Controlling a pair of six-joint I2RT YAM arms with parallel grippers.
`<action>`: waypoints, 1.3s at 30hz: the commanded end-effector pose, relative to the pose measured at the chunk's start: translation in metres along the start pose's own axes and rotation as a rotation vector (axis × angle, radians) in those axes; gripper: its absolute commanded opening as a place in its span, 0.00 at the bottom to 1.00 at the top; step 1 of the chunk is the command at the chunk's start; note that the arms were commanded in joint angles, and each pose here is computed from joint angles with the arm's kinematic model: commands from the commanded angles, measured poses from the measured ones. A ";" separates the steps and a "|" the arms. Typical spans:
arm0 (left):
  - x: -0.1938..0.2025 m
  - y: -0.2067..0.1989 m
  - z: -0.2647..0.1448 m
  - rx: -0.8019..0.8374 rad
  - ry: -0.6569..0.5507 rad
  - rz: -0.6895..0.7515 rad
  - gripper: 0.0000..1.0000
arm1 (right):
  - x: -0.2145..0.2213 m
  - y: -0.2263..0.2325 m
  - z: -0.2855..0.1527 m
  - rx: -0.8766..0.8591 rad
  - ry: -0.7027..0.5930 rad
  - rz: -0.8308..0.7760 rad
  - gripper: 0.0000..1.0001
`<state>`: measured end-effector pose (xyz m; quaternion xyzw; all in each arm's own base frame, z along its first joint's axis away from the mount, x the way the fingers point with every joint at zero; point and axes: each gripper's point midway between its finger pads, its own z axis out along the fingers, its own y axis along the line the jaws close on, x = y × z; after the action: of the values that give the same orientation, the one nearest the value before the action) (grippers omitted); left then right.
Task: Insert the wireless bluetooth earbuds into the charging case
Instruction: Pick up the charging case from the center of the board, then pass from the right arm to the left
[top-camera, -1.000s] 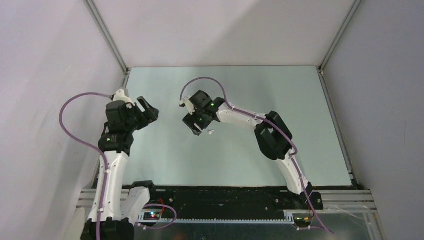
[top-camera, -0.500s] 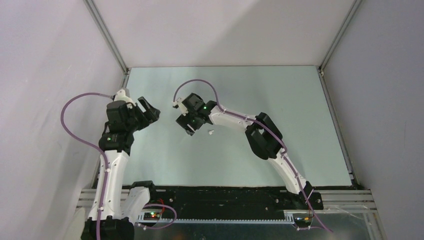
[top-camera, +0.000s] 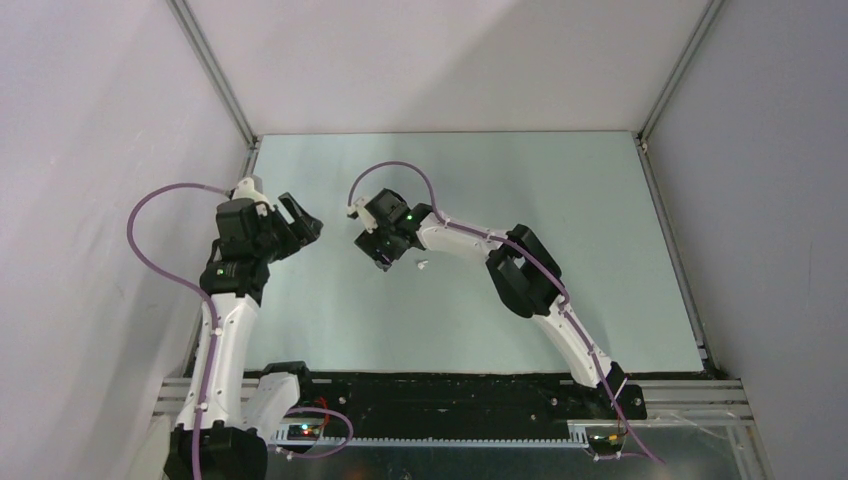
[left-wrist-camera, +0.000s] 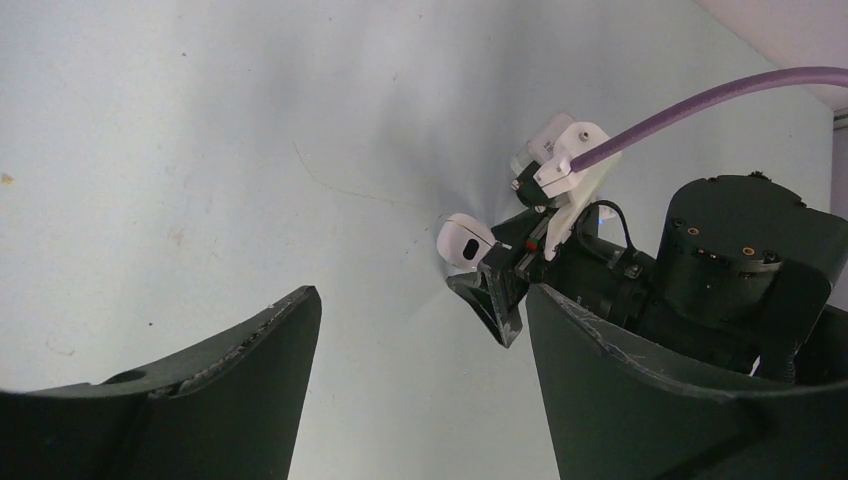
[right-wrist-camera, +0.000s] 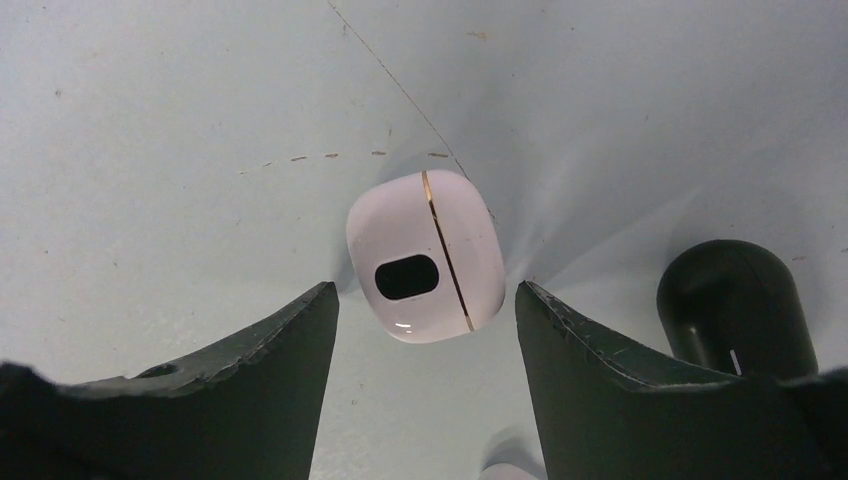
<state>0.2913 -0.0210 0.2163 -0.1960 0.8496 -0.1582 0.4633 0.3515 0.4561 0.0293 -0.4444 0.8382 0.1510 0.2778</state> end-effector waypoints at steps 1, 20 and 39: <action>-0.019 -0.011 -0.005 0.038 -0.055 -0.008 0.81 | -0.019 0.000 0.004 -0.032 -0.069 -0.068 0.69; -0.005 -0.055 0.013 0.352 -0.009 0.049 0.79 | -0.055 -0.014 -0.130 -0.079 -0.205 -0.306 0.15; 0.008 -0.177 -0.013 1.040 0.261 0.151 0.67 | -0.081 -0.033 -0.240 0.130 -0.466 -0.373 0.16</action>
<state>0.3194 -0.1605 0.2664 0.0816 0.7564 -0.5051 0.4075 0.3252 0.3649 0.2542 -0.5324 0.6786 0.1523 0.4825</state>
